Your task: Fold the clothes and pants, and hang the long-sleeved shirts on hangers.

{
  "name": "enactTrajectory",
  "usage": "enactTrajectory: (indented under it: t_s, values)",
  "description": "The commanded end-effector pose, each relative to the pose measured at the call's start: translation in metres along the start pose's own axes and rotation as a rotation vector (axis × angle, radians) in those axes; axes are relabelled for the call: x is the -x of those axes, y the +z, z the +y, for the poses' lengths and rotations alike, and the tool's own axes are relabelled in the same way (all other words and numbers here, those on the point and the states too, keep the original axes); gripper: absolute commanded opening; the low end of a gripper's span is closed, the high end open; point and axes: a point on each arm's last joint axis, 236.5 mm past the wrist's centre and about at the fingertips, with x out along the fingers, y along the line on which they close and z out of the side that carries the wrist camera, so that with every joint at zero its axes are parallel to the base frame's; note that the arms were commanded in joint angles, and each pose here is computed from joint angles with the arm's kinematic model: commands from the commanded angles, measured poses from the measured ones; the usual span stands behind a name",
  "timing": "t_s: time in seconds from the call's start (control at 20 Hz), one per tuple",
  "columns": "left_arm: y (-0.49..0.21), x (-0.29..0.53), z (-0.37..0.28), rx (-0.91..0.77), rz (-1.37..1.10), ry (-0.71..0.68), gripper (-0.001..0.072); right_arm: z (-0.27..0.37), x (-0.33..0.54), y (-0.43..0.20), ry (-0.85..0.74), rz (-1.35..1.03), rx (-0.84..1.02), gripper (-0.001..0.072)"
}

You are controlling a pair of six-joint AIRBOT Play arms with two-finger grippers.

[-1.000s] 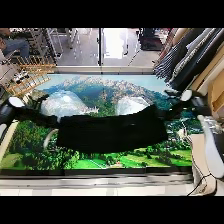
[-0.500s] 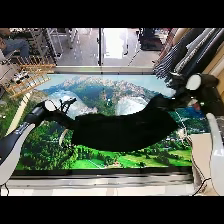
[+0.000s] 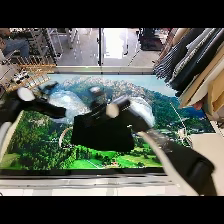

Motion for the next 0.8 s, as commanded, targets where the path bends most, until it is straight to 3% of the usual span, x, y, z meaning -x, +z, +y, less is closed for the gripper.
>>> enactTrajectory:
  t_s: [0.0, 0.1, 0.15, 0.35, 0.4, 0.5, 0.55, 0.75]
  values:
    - [-0.002, 0.063, 0.048, 0.145, -0.092, 0.119, 0.0026, 0.067, -0.094, -0.013, 0.208, -0.044, -0.004, 0.0056]
    - [-0.009, 0.065, 0.050, 0.158, -0.072, 0.099, 0.0026, 0.055, -0.103, -0.019, 0.229, 0.011, -0.033, 0.0370]
    - [-0.012, 0.062, 0.046, 0.141, -0.061, 0.080, 0.0026, 0.041, -0.087, -0.010, 0.224, 0.019, -0.010, 0.0429]
    - [-0.011, 0.033, -0.025, 0.003, -0.048, -0.187, 0.0026, -0.075, 0.050, 0.050, 0.083, -0.086, -0.070, 0.0435]
    - [-0.017, 0.019, -0.041, -0.045, -0.018, -0.229, 0.0026, -0.108, 0.081, 0.045, 0.057, -0.068, -0.120, 0.0466]
    - [-0.041, -0.017, -0.062, -0.101, 0.088, -0.272, 0.0026, -0.165, 0.125, 0.005, 0.026, 0.042, -0.242, 0.0638]
    - [-0.051, -0.035, -0.069, -0.106, 0.134, -0.286, 0.0026, -0.187, 0.133, -0.021, 0.028, 0.107, -0.313, 0.0691]
    - [-0.060, -0.106, -0.072, -0.081, 0.197, -0.272, 0.0026, -0.219, 0.094, -0.074, 0.089, 0.170, -0.468, 0.0695]
